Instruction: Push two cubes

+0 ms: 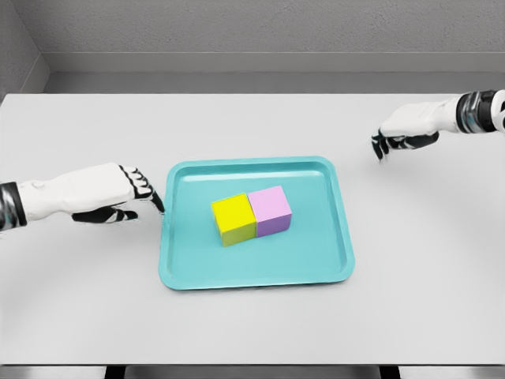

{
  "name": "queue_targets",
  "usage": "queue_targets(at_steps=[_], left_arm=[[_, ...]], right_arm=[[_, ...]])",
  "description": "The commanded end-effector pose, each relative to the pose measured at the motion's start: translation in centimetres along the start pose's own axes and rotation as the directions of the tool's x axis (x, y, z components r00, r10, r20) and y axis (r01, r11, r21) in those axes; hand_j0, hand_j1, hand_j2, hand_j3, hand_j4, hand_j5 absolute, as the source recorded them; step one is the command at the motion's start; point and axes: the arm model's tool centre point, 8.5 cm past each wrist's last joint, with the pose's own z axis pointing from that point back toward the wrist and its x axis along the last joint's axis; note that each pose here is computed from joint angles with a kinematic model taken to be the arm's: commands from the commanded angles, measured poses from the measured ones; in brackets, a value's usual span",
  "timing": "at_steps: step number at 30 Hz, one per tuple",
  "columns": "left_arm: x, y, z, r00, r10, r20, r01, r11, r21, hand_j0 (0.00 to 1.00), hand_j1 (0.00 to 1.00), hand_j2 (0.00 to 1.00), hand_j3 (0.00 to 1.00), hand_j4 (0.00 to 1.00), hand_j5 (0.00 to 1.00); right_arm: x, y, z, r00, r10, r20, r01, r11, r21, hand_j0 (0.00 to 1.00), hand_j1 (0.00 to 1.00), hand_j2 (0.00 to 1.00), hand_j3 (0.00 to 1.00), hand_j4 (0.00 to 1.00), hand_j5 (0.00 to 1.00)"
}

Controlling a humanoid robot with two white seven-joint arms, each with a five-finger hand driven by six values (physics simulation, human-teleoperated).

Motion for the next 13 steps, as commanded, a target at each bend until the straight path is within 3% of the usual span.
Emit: queue_targets(at_steps=[1, 4, 5, 6, 11, 13], left_arm=[[-0.8, 1.9, 2.0, 0.999, -0.025, -0.046, 0.026, 0.999, 0.033, 1.00, 1.00, 1.00, 1.00, 1.00, 1.00], [-2.6, 0.9, 2.6, 0.996, 0.021, -0.092, -0.019, 1.000, 0.022, 1.00, 1.00, 1.00, 1.00, 1.00, 1.00], [-2.6, 0.7, 2.4, 0.996, 0.025, -0.091, -0.023, 1.000, 0.021, 1.00, 1.00, 1.00, 1.00, 1.00, 1.00], [-2.3, 0.2, 1.7, 0.997, 0.032, -0.076, -0.031, 0.999, 0.017, 1.00, 1.00, 1.00, 1.00, 1.00, 1.00], [-1.1, -1.1, -1.2, 0.997, 0.076, -0.008, -0.075, 0.996, 0.039, 1.00, 1.00, 1.00, 1.00, 1.00, 1.00], [-0.9, -1.4, -1.6, 0.997, 0.082, 0.002, -0.082, 0.996, 0.035, 1.00, 1.00, 1.00, 1.00, 1.00, 1.00]], right_arm=[[-1.5, 0.7, 0.9, 0.998, -0.043, -0.041, 0.043, 0.999, -0.004, 1.00, 1.00, 1.00, 1.00, 1.00, 1.00], [-2.1, -0.4, 1.9, 0.997, -0.065, -0.051, 0.062, 0.996, -0.064, 1.00, 1.00, 1.00, 1.00, 1.00, 1.00], [-2.0, 0.3, 1.6, 0.994, -0.099, -0.042, 0.095, 0.991, -0.090, 1.00, 1.00, 1.00, 1.00, 1.00, 1.00], [-2.0, 1.1, 1.5, 0.991, -0.132, -0.033, 0.127, 0.986, -0.112, 1.00, 1.00, 1.00, 1.00, 1.00, 1.00], [-3.0, 0.9, 2.5, 0.987, -0.151, -0.059, 0.142, 0.981, -0.131, 1.00, 1.00, 1.00, 1.00, 1.00, 1.00], [-3.6, 0.6, 3.4, 0.983, -0.172, -0.071, 0.158, 0.973, -0.169, 1.00, 1.00, 1.00, 1.00, 1.00, 1.00]])
